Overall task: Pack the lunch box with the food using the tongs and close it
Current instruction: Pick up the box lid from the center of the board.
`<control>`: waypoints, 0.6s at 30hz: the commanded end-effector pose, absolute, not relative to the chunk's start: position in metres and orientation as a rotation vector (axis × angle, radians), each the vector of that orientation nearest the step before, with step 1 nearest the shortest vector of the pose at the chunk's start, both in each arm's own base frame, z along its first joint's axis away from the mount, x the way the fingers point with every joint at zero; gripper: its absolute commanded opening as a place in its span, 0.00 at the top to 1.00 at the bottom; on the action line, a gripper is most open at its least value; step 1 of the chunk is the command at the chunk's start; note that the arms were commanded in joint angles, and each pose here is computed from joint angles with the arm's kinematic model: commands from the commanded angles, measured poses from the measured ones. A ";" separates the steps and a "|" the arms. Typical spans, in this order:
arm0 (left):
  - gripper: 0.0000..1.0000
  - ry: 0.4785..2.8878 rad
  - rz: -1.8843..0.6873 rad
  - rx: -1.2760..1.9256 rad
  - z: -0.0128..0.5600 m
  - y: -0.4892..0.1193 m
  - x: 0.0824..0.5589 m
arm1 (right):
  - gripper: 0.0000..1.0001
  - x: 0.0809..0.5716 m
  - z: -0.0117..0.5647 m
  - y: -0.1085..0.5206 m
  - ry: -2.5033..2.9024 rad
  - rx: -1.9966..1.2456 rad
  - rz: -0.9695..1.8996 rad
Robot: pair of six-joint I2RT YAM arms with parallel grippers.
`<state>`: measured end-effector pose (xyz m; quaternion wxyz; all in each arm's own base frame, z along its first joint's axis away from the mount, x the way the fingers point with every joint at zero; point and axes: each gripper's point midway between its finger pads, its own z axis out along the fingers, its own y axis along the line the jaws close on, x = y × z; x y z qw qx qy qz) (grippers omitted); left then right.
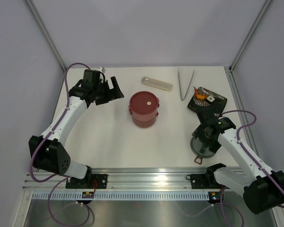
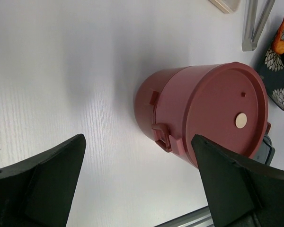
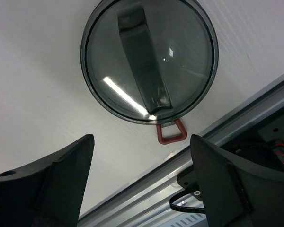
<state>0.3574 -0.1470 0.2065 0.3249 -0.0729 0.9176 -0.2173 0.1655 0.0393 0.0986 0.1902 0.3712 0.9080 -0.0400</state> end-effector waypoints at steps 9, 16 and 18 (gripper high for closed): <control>0.01 2.363 -0.697 -0.297 0.206 -0.148 0.376 | 0.23 0.208 0.056 0.023 2.592 1.078 -0.081; 0.01 2.366 -0.719 -0.323 0.200 -0.152 0.384 | 0.50 0.233 0.048 0.028 2.618 0.983 -0.051; 0.01 2.364 -0.717 -0.326 0.199 -0.153 0.389 | 0.71 0.235 0.049 0.028 2.618 0.964 -0.045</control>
